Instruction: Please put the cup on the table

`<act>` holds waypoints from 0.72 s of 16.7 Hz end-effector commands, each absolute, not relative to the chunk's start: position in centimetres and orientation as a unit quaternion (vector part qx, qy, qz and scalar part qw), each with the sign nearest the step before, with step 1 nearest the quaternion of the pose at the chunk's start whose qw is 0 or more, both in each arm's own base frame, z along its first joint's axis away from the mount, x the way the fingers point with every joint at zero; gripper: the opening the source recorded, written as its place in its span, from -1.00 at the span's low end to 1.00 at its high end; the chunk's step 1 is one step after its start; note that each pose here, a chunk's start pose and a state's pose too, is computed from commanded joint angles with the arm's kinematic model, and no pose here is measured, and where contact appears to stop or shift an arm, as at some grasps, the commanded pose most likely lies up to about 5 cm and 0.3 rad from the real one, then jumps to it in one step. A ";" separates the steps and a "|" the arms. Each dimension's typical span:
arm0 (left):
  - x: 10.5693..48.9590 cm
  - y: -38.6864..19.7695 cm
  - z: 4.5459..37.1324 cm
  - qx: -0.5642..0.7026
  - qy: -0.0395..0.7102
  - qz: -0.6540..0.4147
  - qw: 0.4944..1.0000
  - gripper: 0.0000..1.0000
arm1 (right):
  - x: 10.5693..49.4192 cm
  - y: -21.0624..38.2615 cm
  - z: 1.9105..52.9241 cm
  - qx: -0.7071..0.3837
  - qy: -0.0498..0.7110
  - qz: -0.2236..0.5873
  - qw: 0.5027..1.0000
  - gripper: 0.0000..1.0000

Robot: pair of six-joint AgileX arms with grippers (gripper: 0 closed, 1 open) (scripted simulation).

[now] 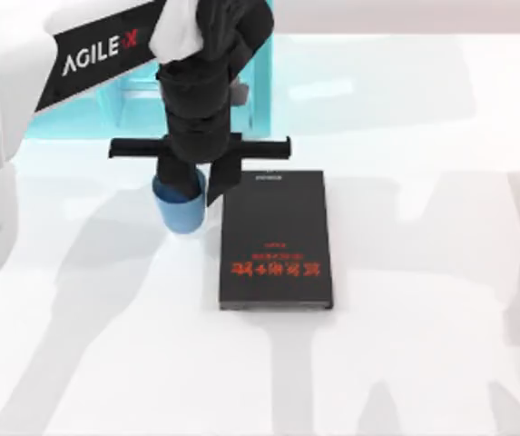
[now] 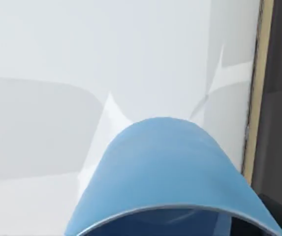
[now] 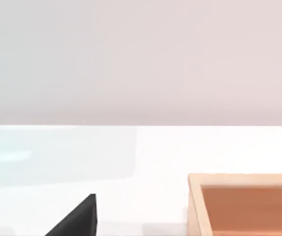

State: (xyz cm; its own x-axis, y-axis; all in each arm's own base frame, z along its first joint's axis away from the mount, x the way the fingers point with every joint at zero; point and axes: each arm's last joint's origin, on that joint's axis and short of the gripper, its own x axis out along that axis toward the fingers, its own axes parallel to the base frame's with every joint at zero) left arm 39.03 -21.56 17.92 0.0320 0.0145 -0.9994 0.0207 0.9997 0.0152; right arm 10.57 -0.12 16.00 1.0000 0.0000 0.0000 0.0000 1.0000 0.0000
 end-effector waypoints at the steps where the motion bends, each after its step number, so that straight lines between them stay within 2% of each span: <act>1: 39.0 -21.6 17.9 0.013 0.696 -0.002 0.718 -0.40 | 10.6 -0.1 16.0 0.000 0.000 0.000 1.000 1.00; 10: 39.0 -21.6 17.9 0.013 0.696 -0.002 0.718 0.96 | 10.6 -0.1 16.0 0.000 0.000 0.000 1.000 1.00; 12: 39.0 -21.6 17.9 0.013 0.696 -0.002 0.718 1.00 | 10.6 -0.1 16.0 0.000 0.000 0.000 1.000 1.00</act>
State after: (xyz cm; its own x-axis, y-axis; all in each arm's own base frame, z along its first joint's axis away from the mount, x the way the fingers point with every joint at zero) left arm 39.03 -21.56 17.92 0.0320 0.0145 -0.9994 0.0207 0.9997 0.0152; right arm 10.57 -0.12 16.00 1.0000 0.0000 0.0000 0.0000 1.0000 0.0000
